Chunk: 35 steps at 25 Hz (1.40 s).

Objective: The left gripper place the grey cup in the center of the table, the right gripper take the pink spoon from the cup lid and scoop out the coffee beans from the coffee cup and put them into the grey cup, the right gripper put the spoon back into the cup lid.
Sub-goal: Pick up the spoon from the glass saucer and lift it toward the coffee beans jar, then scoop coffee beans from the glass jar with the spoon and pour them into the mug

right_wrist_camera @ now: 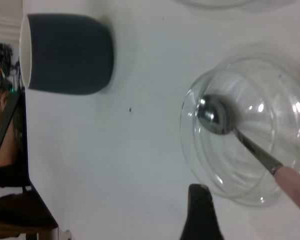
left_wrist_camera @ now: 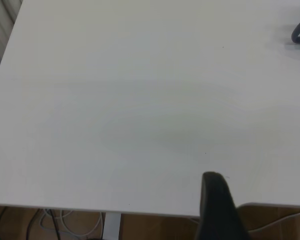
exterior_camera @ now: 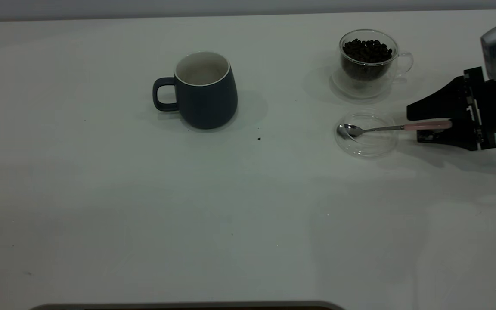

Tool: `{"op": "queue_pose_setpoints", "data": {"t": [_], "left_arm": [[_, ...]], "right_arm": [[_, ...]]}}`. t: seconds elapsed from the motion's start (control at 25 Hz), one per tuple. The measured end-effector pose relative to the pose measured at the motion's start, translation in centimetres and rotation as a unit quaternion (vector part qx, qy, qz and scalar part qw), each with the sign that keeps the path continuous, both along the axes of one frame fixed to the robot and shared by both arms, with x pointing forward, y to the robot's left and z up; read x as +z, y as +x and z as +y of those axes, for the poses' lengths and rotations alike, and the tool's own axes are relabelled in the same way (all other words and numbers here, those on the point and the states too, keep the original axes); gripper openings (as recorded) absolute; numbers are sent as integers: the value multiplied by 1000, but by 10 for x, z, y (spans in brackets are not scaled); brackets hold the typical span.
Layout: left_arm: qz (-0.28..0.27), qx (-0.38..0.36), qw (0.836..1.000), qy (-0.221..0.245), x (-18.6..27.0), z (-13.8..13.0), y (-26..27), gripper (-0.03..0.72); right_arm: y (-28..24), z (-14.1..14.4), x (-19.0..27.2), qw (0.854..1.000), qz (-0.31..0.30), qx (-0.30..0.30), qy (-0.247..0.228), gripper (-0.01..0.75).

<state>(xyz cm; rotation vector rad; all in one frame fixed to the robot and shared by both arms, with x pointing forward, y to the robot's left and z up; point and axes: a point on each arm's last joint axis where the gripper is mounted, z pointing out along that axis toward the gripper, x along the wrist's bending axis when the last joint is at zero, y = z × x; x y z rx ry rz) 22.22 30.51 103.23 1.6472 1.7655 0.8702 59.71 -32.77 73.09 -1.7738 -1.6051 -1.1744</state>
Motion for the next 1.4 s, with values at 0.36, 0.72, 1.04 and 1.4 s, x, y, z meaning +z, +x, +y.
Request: {"op": "queue_pose_setpoints", "data": {"t": [0.36, 0.72, 1.04, 1.4], "left_arm": [[0, 0, 1000, 0, 0, 0, 0, 501], [0, 0, 1000, 0, 0, 0, 0, 501], [0, 0, 1000, 0, 0, 0, 0, 501], [0, 1, 1000, -1, 0, 0, 0, 501]], "right_arm": [[0, 2, 0, 1000, 0, 4, -2, 536], [-2, 3, -1, 1000, 1, 18, -5, 121], [-2, -8, 8, 999, -11, 26, -15, 97], [8, -20, 68, 992, -72, 80, -64, 97]]}}
